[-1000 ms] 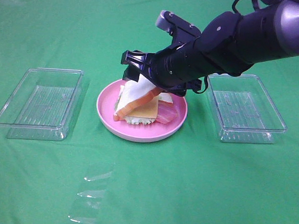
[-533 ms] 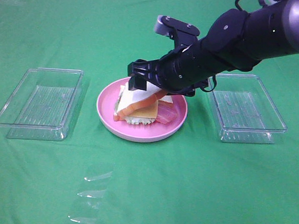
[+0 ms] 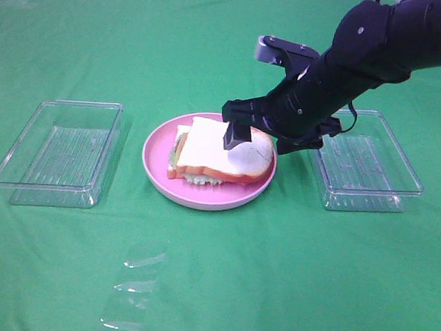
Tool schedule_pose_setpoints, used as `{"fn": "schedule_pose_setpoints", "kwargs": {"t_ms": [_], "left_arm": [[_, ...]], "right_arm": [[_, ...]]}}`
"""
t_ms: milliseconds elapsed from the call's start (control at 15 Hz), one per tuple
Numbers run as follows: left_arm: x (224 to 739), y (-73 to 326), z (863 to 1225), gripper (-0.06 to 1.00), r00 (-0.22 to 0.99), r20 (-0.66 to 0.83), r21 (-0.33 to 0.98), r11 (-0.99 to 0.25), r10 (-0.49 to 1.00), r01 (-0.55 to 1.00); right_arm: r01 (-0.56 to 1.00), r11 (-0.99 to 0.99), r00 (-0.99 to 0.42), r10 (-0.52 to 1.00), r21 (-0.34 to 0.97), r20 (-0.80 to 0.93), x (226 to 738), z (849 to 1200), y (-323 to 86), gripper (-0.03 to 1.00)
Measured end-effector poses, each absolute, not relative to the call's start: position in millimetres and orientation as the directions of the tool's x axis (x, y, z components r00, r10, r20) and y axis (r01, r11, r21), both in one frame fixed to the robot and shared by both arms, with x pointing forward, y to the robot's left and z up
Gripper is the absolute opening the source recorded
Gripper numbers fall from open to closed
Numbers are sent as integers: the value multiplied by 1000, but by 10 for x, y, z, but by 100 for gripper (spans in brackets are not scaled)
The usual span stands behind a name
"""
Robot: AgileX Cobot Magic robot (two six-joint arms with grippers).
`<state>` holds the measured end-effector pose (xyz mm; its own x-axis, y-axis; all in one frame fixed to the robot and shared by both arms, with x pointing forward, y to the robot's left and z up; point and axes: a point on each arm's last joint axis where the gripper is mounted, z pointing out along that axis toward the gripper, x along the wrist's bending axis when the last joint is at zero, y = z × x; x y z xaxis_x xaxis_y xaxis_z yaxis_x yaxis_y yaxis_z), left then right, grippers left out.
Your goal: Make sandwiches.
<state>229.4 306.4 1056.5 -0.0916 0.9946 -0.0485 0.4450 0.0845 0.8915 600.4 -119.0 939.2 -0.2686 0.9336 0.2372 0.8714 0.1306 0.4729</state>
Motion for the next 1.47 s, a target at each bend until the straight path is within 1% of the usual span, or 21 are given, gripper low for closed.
{"fn": "schedule_pose_setpoints", "kwargs": {"t_ms": [200,333,400,467,667,800,933,1000,1133,1200,1267,1467], "left_arm": [[2294,3064,10565,99,-92,-49,892,84,995,445],[2294,3064,10565,99,-92,-49,892,84,995,445],[2294,3064,10565,99,-92,-49,892,84,995,445],[2294,3064,10565,99,-92,-49,892,84,995,445],[2294,3064,10565,99,-92,-49,892,84,995,445],[2294,3064,10565,99,-92,-49,892,84,995,445],[2294,3064,10565,99,-92,-49,892,84,995,445],[2294,3064,10565,99,-92,-49,892,84,995,445],[2294,3064,10565,99,-92,-49,892,84,995,445],[2294,3064,10565,99,-92,-49,892,84,995,445],[2294,3064,10565,99,-92,-49,892,84,995,445],[2294,3064,10565,99,-91,-47,892,82,995,445]], "right_arm": [[883,214,-280,954,417,103,6118,9646,-1253,84],[905,256,-289,956,339,49,6131,9820,-1281,84],[919,283,-299,954,274,18,6112,9917,-1306,84],[932,335,-334,942,141,-29,6031,10113,-1367,84],[925,354,-350,935,138,-53,5818,10334,-1485,84],[923,355,-351,935,146,-53,5527,10474,-1618,84],[923,353,-349,936,153,-52,5057,10598,-1831,84],[924,349,-346,937,158,-50,4923,10622,-1892,84],[917,343,-341,939,204,-43,4377,10712,-2137,84],[914,341,-340,939,220,-42,4239,10725,-2200,84],[888,328,-337,941,321,-31,3746,10778,-2422,84],[814,279,-307,951,510,-30,3112,10702,-2748,84]]}}
